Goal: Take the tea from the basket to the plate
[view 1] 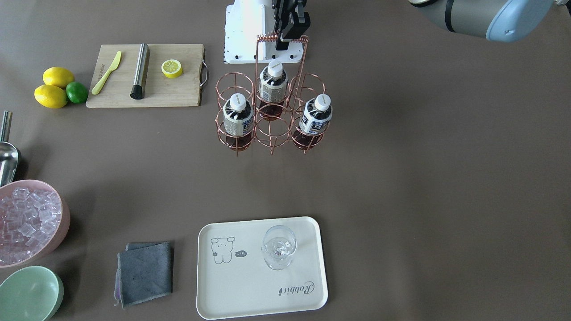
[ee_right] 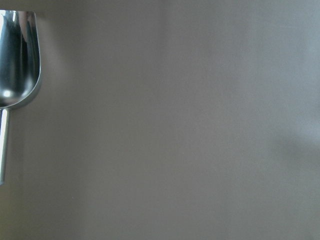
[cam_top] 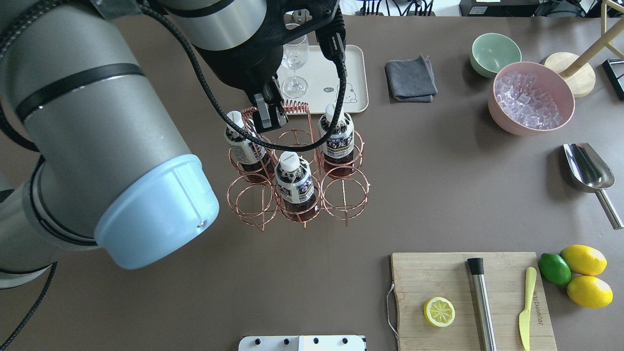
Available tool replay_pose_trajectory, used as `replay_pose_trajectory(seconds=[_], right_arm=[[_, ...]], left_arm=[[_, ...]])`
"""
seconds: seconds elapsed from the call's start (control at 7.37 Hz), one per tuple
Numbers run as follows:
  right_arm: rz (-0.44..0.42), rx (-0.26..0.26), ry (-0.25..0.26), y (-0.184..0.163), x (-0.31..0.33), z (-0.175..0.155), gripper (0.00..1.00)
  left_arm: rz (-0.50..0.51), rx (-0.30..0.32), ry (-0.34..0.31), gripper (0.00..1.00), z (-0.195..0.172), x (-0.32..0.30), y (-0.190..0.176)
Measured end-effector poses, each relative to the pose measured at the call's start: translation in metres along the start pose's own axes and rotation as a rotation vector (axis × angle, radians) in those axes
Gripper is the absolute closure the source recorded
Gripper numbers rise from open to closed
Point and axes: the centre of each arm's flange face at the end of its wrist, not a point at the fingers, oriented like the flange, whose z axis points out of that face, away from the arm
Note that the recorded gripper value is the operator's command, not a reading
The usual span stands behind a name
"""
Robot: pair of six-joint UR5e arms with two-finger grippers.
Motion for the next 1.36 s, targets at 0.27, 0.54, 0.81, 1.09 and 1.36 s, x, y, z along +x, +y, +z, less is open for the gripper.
replay_pose_trajectory(seconds=[0.27,0.54,0.81,1.09,1.36], right_arm=[[-0.002,0.000,0.009,0.003,0.002,0.003,0.00],[-0.006,-0.002,0.005,0.005,0.001,0.005,0.00],[-0.007,-0.003,0.004,0.003,0.000,0.005,0.00],[-0.004,-0.003,0.000,0.002,-0.001,0.005,0.00],[0.000,-0.006,-0.008,0.005,0.000,0.007,0.00]], left_arm=[[0.024,-0.007,0.002,1.00,0.009,0.011,-0.010],[0.037,-0.028,0.031,1.00,0.030,0.027,-0.016],[0.045,-0.041,0.021,1.00,0.043,0.039,-0.010],[0.045,-0.042,0.012,1.00,0.060,0.034,0.008],[0.040,-0.048,0.007,1.00,0.068,0.029,0.014]])
